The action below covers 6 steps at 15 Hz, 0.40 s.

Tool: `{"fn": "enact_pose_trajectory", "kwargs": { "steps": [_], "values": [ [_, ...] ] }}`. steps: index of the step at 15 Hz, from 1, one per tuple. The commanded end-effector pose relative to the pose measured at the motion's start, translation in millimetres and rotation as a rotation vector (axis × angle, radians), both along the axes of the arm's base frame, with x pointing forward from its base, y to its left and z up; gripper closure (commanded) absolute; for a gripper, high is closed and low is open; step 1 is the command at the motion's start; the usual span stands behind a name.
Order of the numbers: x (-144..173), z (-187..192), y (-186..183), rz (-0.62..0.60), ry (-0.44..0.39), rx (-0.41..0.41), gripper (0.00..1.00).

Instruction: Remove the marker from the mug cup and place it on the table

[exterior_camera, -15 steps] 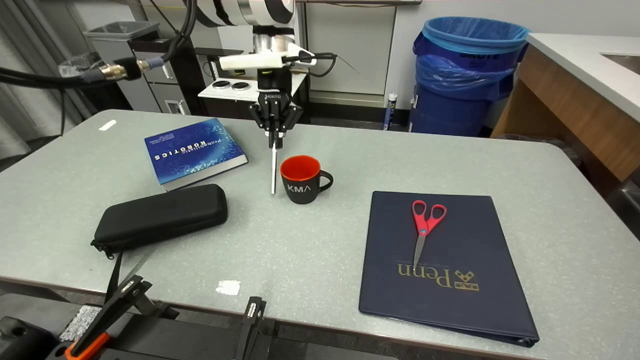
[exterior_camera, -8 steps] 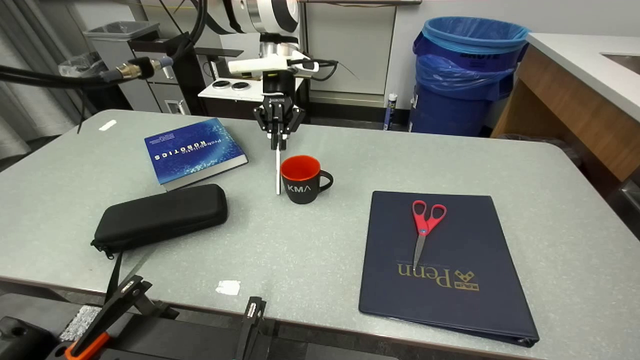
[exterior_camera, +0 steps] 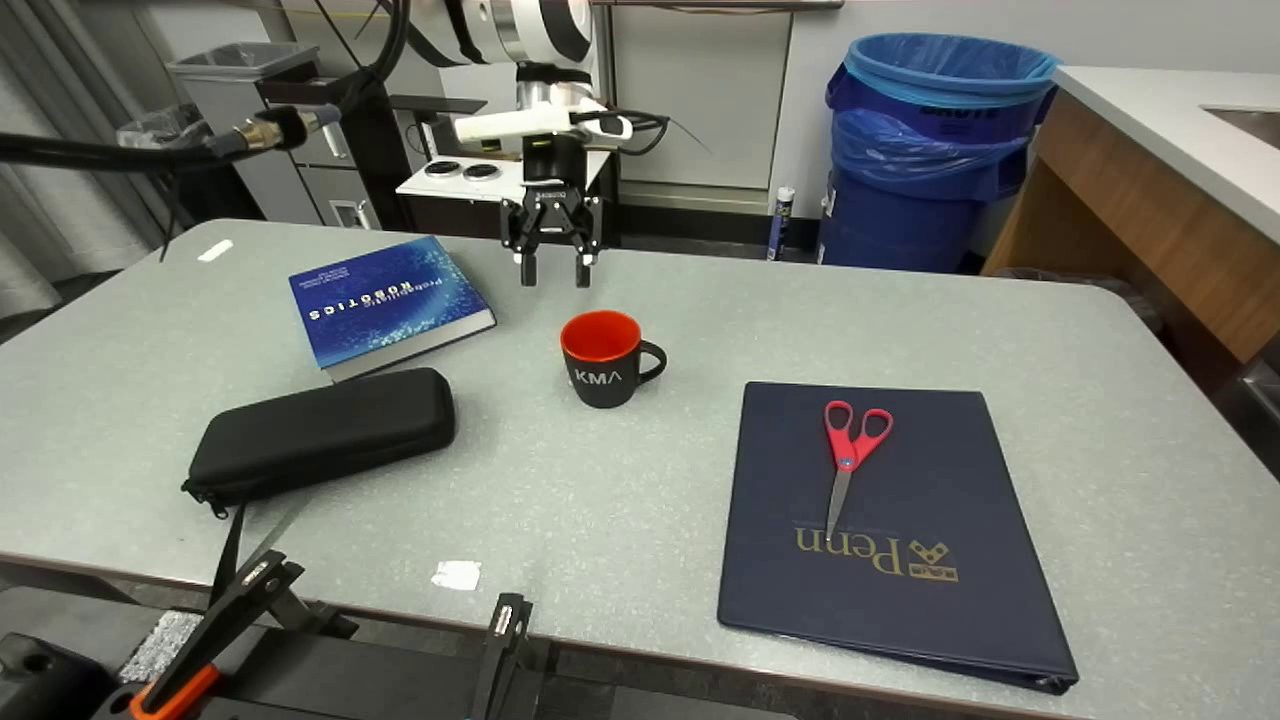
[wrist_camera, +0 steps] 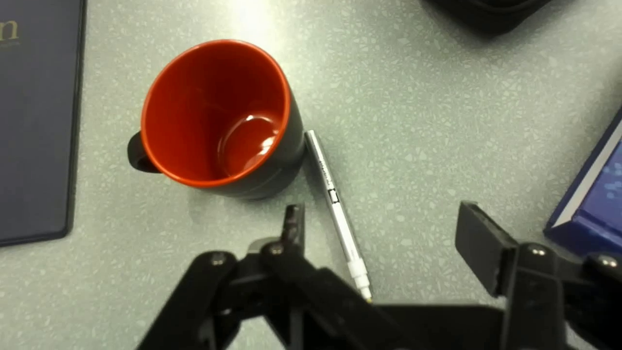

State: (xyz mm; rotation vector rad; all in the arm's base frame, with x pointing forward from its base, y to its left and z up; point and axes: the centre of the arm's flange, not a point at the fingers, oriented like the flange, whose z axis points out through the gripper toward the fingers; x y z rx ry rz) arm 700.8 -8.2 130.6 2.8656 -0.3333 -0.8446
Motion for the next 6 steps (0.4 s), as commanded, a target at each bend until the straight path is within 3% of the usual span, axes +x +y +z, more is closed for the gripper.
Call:
{"fn": "enact_pose_trajectory", "kwargs": {
  "steps": [1,2,3,6],
  "values": [
    [26,1,4,-0.009,0.019,-0.016,0.0],
    [27,3,5,-0.005,0.028,-0.018,0.0],
    [4,2,2,0.002,0.002,-0.002,0.0],
    [3,0,3,0.002,0.008,-0.001,0.0]
  ]
}}
